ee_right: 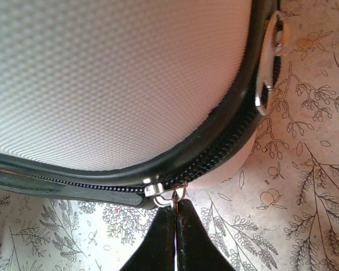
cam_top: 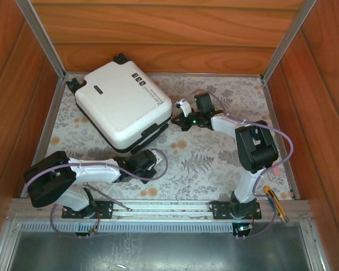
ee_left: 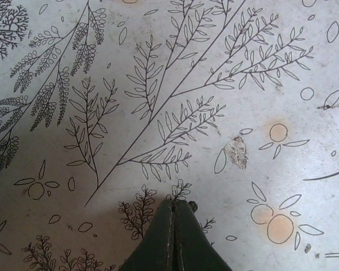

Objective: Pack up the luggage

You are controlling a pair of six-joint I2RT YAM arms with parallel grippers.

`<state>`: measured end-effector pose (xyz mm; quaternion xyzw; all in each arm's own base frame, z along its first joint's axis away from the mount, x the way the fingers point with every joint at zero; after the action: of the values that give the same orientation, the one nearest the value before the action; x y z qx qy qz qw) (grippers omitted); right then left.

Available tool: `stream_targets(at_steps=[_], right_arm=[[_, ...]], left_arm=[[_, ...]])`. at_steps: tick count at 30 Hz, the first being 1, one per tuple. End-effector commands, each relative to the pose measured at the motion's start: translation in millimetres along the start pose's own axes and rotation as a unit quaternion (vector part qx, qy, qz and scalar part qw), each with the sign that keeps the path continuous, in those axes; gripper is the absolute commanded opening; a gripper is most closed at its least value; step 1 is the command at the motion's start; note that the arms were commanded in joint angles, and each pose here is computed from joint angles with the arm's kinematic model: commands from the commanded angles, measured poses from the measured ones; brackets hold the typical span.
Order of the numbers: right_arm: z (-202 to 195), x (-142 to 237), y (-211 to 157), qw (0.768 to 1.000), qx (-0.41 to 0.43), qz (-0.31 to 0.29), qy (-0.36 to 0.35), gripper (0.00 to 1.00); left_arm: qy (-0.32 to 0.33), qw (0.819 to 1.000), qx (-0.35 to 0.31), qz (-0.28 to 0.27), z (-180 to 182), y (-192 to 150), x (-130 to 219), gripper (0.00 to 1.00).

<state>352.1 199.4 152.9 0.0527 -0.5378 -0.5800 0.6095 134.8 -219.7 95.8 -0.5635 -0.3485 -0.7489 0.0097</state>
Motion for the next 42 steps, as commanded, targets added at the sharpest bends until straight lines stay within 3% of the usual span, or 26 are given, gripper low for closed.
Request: stream_targets(at_steps=[1,2,5,6,8,11,14,17,19,22,25,29,33,42], right_arm=[[-16,14,10,0.999,-0.009,-0.005,-0.038,0.0],[-15,14,9,0.999,-0.012,-0.006,-0.035,0.0],[-14,14,8,0.999,-0.018,-0.016,-0.027,0.0],[-14,14,7,0.999,-0.02,-0.016,-0.024,0.0],[-14,13,6,0.999,-0.024,-0.017,-0.021,0.0],[-14,12,4,0.999,-0.029,-0.016,-0.019,0.0],[-14,13,4,0.999,-0.029,-0.018,-0.017,0.0],[-13,13,4,0.999,-0.031,-0.019,-0.017,0.0],[-13,13,4,0.999,-0.032,-0.018,-0.017,0.0],[-14,12,2,0.999,-0.034,-0.019,-0.018,0.0],[-13,12,1,0.999,-0.034,-0.017,-0.016,0.0],[-13,13,0,0.999,-0.031,-0.013,-0.017,0.0],[-13,14,1,0.999,-0.03,-0.015,-0.017,0.0],[-15,14,3,0.999,-0.035,-0.015,-0.011,0.0]], left_arm=[[-0.008,1.0,-0.005,0.015,-3,-4,2,0.0],[0.017,1.0,0.004,0.009,1,-2,4,0.02],[0.091,0.995,0.032,-0.011,12,12,14,0.43],[0.12,0.992,0.037,-0.019,15,17,19,0.52],[0.19,0.98,0.047,-0.039,21,29,28,0.99],[0.262,0.962,0.055,-0.045,29,42,34,1.0],[0.335,0.941,0.042,-0.016,35,53,36,1.0],[0.414,0.909,-0.005,0.042,37,66,34,1.0],[0.469,0.877,-0.037,0.093,40,75,29,0.99],[0.513,0.839,-0.089,0.158,36,92,12,0.9],[0.532,0.819,-0.101,0.189,33,102,-3,0.8],[0.519,0.828,-0.067,0.201,35,100,-13,0.78],[0.513,0.831,-0.043,0.211,40,95,-16,0.63],[0.47,0.849,-0.039,0.238,31,84,-35,0.79]])
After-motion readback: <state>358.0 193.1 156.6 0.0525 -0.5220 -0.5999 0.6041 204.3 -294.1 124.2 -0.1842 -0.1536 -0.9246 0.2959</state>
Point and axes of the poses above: each hand's point on the last joint's axis, 136 mm out from that joint toward the fingers, its own x axis back along the fingers, its own z axis along the line the jaws close on, y = z × x, the point moved 10 cm from there along x, back along the fingers, and after that the axes turned 10 degrees about -x, right-handed, at the moved point
